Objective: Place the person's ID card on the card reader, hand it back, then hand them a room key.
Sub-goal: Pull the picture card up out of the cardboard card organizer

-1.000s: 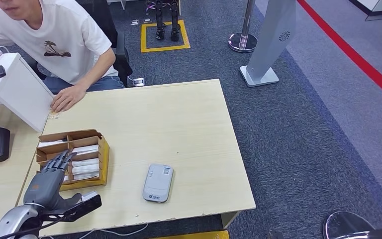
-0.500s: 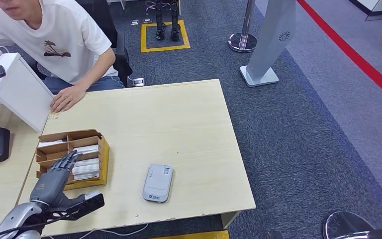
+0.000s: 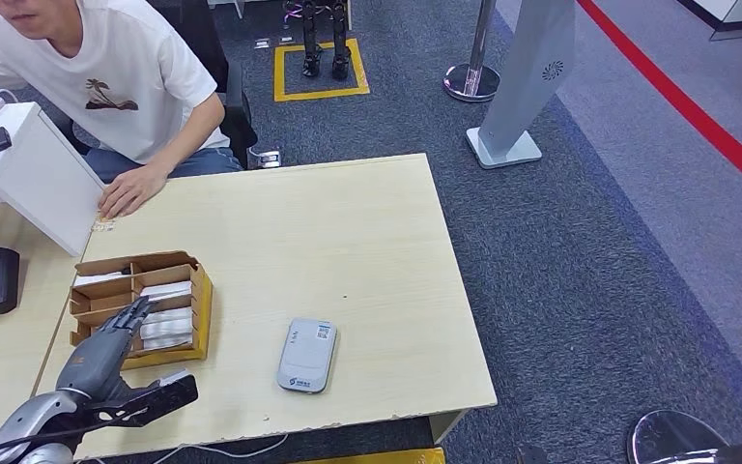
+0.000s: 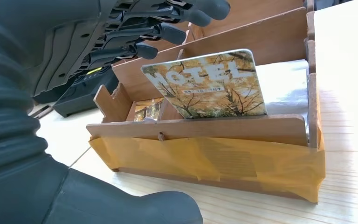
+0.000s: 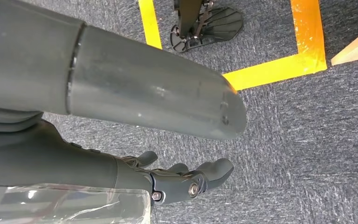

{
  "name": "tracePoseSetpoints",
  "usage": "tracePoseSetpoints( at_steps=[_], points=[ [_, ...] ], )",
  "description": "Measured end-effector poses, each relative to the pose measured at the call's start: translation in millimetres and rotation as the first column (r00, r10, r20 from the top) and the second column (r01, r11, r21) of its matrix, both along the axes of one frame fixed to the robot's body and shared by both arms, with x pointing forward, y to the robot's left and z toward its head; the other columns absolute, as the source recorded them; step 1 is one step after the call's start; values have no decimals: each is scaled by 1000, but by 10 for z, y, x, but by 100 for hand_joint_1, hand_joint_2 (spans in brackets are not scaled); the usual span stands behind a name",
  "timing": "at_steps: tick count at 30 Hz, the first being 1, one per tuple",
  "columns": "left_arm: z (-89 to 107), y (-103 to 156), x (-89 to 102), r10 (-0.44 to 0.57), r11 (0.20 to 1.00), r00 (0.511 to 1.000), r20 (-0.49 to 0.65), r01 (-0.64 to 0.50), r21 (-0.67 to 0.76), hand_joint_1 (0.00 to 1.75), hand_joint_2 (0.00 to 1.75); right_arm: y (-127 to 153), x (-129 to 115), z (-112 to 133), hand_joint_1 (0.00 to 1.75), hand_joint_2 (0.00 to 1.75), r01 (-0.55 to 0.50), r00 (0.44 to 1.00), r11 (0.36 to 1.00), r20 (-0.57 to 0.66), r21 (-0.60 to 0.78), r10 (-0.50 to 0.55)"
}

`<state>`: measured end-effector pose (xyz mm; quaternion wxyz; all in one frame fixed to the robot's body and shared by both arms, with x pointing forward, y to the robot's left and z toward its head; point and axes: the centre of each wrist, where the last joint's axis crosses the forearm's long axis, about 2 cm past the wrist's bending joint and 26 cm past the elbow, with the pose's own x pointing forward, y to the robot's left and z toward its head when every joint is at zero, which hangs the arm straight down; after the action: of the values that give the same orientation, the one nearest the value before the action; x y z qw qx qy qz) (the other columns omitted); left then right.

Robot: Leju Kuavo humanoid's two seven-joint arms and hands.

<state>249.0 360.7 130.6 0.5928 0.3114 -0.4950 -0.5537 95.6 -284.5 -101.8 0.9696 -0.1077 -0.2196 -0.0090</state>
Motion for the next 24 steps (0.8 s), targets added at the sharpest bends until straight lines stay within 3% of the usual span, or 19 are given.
tracePoseSetpoints(
  at_steps=[15,24],
  points=[
    [9,-7,3,14,1000,998,54,-15,18,0,175,32,12,2,0,0,-58,998,998,-4,3,58],
    [176,-51,61,8,1000,989,146,-10,11,0,175,48,-4,-1,0,0,-52,999,999,5,9,52]
  ],
)
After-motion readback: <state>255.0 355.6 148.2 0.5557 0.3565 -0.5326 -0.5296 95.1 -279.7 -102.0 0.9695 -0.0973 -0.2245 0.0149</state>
